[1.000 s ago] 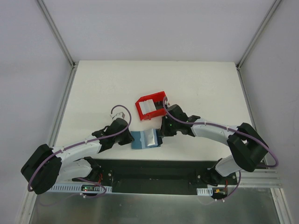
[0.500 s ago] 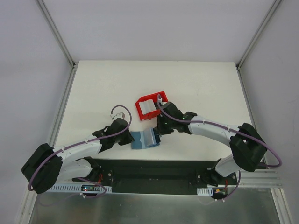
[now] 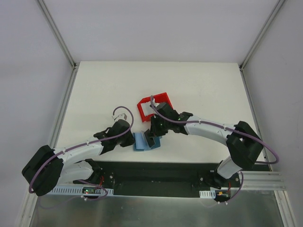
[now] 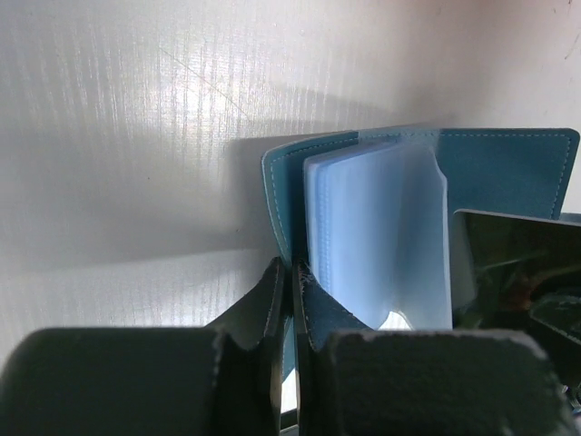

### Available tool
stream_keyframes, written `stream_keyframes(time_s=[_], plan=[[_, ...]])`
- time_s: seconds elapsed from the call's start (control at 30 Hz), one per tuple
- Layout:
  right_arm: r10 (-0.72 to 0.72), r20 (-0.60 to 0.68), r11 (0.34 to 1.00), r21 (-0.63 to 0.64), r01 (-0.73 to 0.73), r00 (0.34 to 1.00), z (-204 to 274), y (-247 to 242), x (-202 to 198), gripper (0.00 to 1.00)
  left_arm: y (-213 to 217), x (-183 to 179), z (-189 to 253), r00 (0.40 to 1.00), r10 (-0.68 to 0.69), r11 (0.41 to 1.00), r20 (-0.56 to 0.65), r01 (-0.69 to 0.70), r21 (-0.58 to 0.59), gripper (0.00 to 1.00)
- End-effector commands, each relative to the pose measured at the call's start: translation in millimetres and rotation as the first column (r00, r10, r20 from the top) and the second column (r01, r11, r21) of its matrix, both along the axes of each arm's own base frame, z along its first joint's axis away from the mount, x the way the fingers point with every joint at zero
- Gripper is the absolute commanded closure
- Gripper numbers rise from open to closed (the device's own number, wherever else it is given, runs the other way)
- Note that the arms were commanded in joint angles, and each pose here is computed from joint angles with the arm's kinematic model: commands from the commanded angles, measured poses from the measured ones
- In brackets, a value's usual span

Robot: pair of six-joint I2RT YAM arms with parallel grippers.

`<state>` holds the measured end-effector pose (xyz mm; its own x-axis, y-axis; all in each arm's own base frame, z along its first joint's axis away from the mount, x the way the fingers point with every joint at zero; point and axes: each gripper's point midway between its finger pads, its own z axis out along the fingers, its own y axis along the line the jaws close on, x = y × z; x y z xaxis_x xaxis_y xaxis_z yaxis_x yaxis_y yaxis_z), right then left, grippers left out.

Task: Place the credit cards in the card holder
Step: Turn over the card slot in the card holder.

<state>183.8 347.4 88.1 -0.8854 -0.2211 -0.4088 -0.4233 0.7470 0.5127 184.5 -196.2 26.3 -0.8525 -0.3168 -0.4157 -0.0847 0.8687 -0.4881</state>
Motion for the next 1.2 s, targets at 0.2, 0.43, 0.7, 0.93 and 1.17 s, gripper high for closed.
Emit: stream_keyframes(time_s=[0.2,0.43,0.7,0.93,1.17], plan=[[-0.072,0.152,0.996,0.057,0.064,0.986,47.4,-12.3,18.0,1.00,-3.7,4.9,9.8,0.999,-0.023,1.000,0.034,0.024,-0.019,1.00],[-0.046,0.153,0.987,0.162,0.021,0.987,76.4,8.2,8.0,1.00,-11.1,7.5,25.5,0.997,-0.037,0.997,0.062,0.041,-0.061,1.00],[-0.062,0.119,0.993,0.107,0.050,0.991,49.2,22.2,3.7,1.00,-17.7,10.1,39.6,0.996,-0.037,0.994,0.083,0.046,-0.104,1.00],[-0.054,0.136,0.992,0.119,0.037,0.989,51.5,32.0,0.7,1.00,-17.9,10.0,40.0,0.996,-0.037,0.993,0.084,0.045,-0.105,1.00],[-0.086,0.146,0.996,-0.016,0.089,0.986,21.7,15.2,7.5,1.00,-15.9,10.0,38.2,0.996,-0.031,0.994,0.084,0.039,-0.100,1.00]])
